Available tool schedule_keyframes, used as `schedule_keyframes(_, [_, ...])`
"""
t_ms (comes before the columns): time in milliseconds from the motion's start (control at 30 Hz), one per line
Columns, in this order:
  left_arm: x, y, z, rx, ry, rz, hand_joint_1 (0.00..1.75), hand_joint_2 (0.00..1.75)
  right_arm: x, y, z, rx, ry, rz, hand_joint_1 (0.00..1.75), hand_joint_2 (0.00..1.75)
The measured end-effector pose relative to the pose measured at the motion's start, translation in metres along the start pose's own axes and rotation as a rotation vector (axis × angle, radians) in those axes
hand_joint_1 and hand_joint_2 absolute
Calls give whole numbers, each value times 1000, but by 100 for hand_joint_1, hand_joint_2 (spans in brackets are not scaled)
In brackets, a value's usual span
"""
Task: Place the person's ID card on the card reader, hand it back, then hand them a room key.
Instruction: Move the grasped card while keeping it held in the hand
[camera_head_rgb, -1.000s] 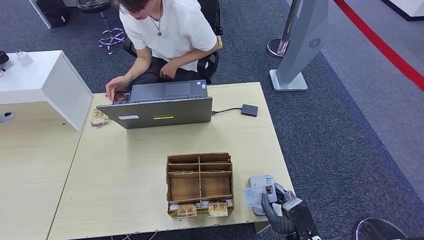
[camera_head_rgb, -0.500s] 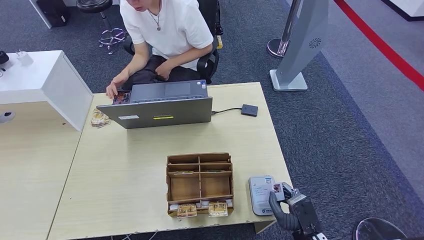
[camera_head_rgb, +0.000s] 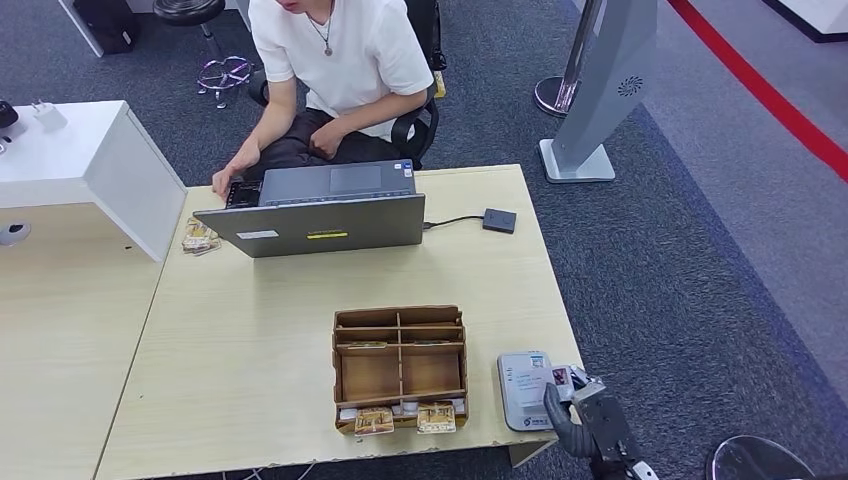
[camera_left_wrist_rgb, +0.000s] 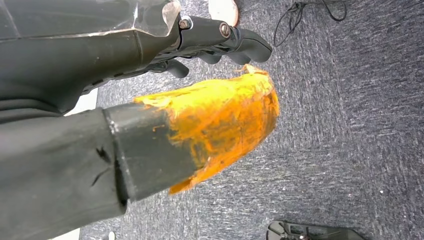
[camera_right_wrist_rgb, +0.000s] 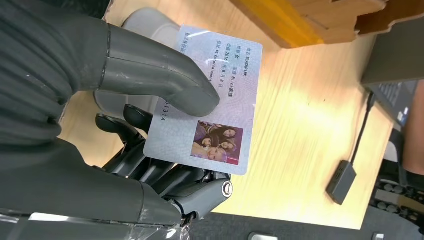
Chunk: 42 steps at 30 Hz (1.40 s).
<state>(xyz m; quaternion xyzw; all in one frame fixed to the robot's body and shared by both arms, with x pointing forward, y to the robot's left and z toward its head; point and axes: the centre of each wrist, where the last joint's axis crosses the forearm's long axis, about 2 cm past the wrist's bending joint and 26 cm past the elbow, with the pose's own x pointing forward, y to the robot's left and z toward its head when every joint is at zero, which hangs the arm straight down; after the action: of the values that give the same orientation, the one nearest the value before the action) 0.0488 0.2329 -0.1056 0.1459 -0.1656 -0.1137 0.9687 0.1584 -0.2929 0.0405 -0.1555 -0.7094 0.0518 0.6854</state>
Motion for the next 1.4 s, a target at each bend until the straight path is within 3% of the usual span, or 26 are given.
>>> schedule_keyframes(300, [0,0,0,-2,5,-9,0,0,-1,2,-2,-26,5,132,175,175])
schedule_keyframes(1400, [0,0,0,-4,6,-14,0,0,1,14,-4,-36,26,308,175,175])
